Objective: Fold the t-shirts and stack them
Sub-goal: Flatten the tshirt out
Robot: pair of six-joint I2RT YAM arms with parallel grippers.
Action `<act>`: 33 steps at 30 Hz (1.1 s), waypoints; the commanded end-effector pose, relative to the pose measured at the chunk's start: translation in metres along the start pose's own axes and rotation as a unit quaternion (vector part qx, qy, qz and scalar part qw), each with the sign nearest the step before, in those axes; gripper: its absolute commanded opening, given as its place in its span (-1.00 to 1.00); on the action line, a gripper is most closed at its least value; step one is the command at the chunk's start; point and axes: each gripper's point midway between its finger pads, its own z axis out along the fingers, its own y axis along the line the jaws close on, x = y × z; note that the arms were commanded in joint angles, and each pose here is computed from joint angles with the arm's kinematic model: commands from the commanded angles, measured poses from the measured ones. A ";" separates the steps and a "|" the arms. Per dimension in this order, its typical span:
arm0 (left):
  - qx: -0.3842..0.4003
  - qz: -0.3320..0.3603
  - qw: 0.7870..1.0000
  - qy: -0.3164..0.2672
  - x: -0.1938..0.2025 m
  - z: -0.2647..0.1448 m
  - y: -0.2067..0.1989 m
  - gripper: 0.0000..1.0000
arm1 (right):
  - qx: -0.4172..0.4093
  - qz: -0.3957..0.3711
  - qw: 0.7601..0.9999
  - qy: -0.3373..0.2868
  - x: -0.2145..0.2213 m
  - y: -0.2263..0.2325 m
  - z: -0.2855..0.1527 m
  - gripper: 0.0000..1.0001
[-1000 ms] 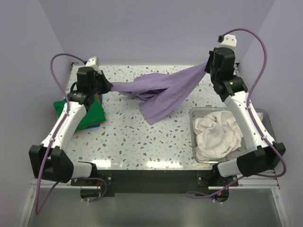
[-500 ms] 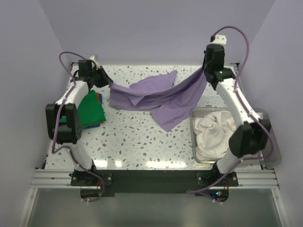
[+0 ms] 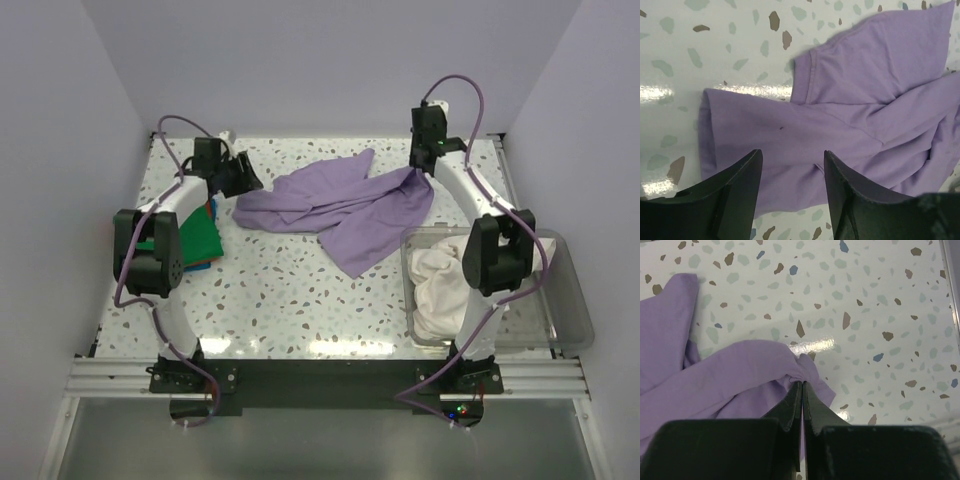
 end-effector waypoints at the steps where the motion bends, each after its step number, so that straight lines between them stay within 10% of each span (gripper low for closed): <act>1: -0.055 0.040 0.998 0.004 0.012 -0.004 0.012 0.15 | -0.016 0.028 0.999 -0.030 -0.020 -0.003 -0.026 -1.00; 19: -0.081 0.057 0.995 -0.030 0.008 0.024 0.031 0.43 | -0.026 0.040 0.999 -0.015 -0.004 -0.006 -0.037 -1.00; 25: -0.038 0.051 0.998 -0.016 0.018 0.039 0.023 0.16 | -0.027 0.039 0.999 -0.021 -0.009 -0.007 -0.041 -1.00; 29: -0.018 0.056 0.998 -0.030 0.009 0.030 0.010 -0.59 | -0.028 0.038 0.999 -0.026 -0.014 -0.009 -0.048 -1.00; 33: -0.015 0.061 0.997 -0.042 -0.002 0.003 -0.002 -0.63 | -0.020 0.030 0.999 -0.028 -0.017 -0.017 -0.060 -1.00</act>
